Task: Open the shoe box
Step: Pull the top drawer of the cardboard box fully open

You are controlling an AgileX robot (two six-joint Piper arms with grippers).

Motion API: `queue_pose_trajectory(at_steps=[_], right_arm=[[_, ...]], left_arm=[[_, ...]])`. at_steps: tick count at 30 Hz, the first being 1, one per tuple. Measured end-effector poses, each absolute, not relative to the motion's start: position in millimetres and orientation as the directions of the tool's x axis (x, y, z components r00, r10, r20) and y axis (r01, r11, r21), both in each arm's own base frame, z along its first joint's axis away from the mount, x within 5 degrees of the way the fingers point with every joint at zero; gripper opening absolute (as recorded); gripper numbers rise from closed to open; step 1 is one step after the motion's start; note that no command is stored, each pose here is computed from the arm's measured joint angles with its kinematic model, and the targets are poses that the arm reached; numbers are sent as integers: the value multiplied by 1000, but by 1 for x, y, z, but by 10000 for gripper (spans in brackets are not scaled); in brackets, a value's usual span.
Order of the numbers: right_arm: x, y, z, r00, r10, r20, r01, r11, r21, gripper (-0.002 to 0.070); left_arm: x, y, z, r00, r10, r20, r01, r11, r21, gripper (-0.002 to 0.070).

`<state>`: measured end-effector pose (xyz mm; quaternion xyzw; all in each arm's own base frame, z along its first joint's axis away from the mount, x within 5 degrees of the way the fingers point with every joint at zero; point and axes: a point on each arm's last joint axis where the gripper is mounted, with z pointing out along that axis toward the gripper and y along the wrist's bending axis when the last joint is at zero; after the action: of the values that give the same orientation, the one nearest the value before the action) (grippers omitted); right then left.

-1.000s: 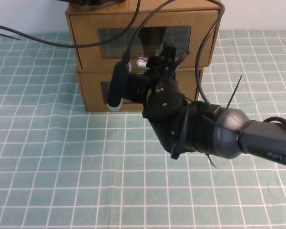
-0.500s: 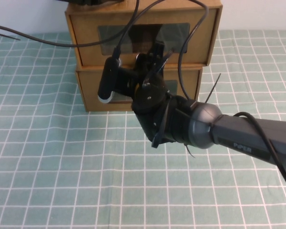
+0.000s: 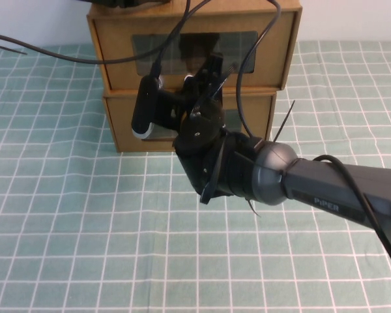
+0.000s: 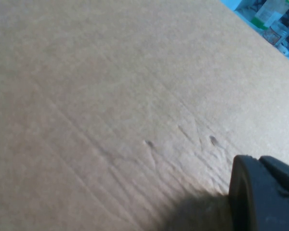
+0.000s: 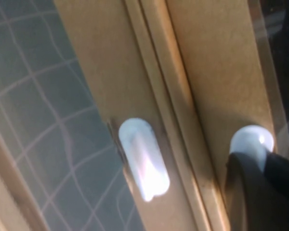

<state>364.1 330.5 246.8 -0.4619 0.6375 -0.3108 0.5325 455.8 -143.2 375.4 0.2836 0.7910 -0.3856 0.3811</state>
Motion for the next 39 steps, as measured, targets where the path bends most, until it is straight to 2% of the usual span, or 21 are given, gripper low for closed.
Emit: queue_pose_trajectory(at_steps=[6,13,23,32,39], right_arm=[[349,338,247,-47,-930,-365,-233,365,-901,7],[331,348,248,-84,-923,-375,-232,384,-894,6],[306,346,258,-97,-926,-365,-301,376,-876,5],[247,325,258,-30,-914,-406,-399,383,-833,5],[204,323,250,-13,-903,-428,-443,389,-807,6]], left_arm=[[455,-143,375,-551,163,-819,745,538,-394,-5],[454,-143,375,-548,181,-817,749,541,-382,-5],[454,-142,375,-552,185,-813,747,542,-383,-5],[453,-144,375,-557,181,-810,744,541,-391,-5],[453,-144,375,-557,181,-810,744,541,-391,-5]])
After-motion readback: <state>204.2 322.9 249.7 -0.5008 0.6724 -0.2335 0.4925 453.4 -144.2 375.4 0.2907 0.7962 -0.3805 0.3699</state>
